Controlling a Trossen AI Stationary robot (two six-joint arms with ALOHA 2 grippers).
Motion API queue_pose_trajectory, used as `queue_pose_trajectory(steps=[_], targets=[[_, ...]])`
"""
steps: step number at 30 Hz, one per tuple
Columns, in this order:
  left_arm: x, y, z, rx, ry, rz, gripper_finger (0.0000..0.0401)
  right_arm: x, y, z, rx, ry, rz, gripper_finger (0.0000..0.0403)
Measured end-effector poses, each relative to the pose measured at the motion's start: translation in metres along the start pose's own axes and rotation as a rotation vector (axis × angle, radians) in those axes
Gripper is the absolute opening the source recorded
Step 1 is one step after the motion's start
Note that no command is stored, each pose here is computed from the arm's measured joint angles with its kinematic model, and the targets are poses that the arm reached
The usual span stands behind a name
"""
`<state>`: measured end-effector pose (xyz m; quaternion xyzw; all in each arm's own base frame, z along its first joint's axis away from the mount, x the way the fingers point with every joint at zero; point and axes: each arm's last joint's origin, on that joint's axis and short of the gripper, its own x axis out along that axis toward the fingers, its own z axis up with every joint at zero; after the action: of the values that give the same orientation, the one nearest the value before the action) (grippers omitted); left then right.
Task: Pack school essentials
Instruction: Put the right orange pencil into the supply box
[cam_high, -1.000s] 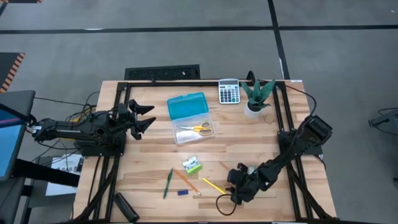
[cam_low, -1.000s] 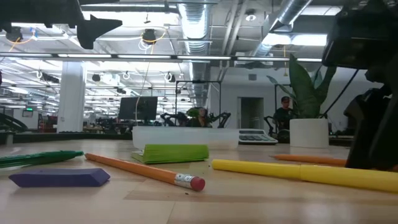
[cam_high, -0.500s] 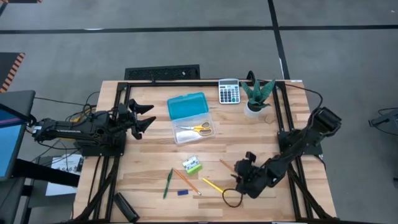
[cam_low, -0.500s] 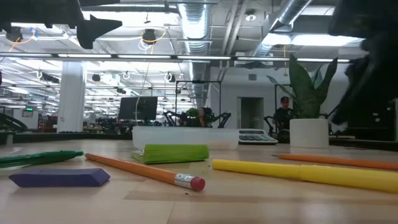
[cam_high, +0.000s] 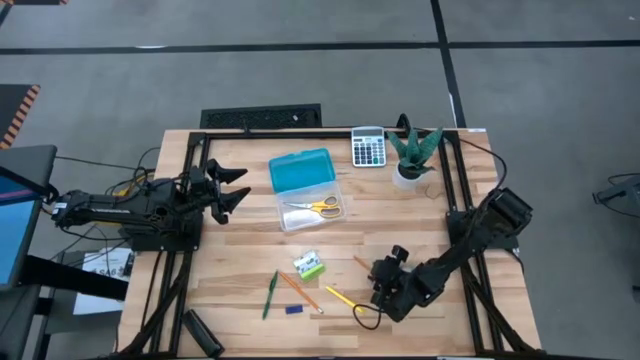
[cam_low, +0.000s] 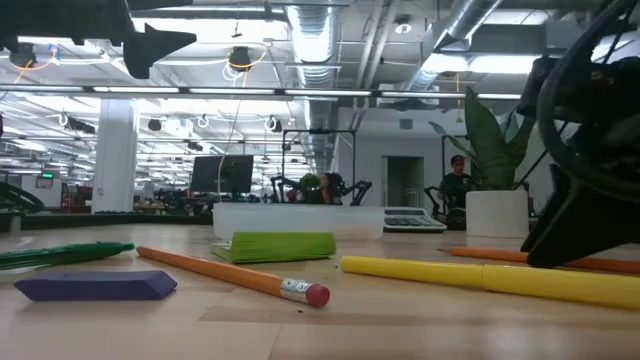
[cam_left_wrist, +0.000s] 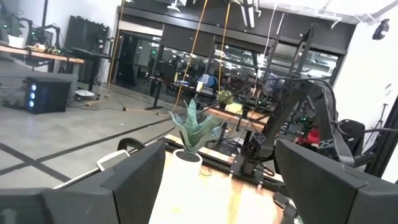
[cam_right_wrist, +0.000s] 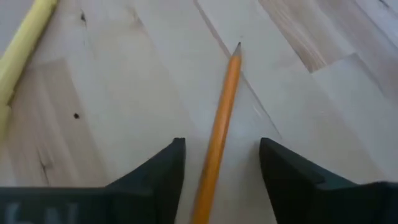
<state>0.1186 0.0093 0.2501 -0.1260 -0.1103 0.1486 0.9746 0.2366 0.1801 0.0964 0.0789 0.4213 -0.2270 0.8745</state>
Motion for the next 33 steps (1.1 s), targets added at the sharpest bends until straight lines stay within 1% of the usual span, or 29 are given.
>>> queue_pose_trajectory(steps=[2,7,8,9,10,15,18,20,23,27,31,33], targets=[[0.000,0.000,0.000,0.000,0.000,0.000,0.0300,-0.001,0.001,-0.003,0.015,0.004,0.000,0.0172],[0.000,0.000,0.000,-0.001,0.000,0.000,0.0300,-0.003,-0.001,-0.006,0.030,0.007,-0.020,0.0047],[0.000,0.000,0.000,-0.001,0.000,0.000,0.0300,-0.003,-0.002,-0.006,0.031,0.009,-0.023,0.0027],[0.000,0.000,0.000,-0.001,0.000,0.000,0.0300,-0.003,-0.002,-0.006,0.033,0.009,-0.024,0.0016],[0.000,0.000,0.000,-0.001,0.000,0.000,0.0300,-0.003,-0.002,-0.006,0.035,0.009,-0.023,0.0013],[0.000,0.000,0.000,-0.002,0.000,-0.001,0.0300,-0.006,-0.002,-0.001,0.057,-0.001,-0.007,0.0027],[0.000,0.000,0.000,-0.002,0.000,-0.001,0.0300,-0.013,-0.004,0.004,0.036,0.002,0.019,0.0011],[0.000,0.000,0.000,-0.002,0.001,-0.001,0.0300,-0.019,-0.006,0.011,0.037,0.004,0.040,0.0007],[0.000,0.000,0.000,-0.002,0.000,0.000,0.0300,-0.027,-0.009,0.023,0.037,-0.029,0.067,0.0010],[0.000,0.000,0.000,-0.002,0.000,0.000,0.0300,-0.033,-0.016,0.039,0.003,-0.072,0.070,0.0002],[0.000,0.000,0.000,-0.002,0.000,-0.001,0.0300,-0.034,-0.028,0.061,-0.022,-0.109,0.065,0.0007],[0.000,0.000,0.000,-0.002,0.000,-0.001,0.0300,-0.034,-0.032,0.071,-0.058,-0.119,0.091,0.0005]])
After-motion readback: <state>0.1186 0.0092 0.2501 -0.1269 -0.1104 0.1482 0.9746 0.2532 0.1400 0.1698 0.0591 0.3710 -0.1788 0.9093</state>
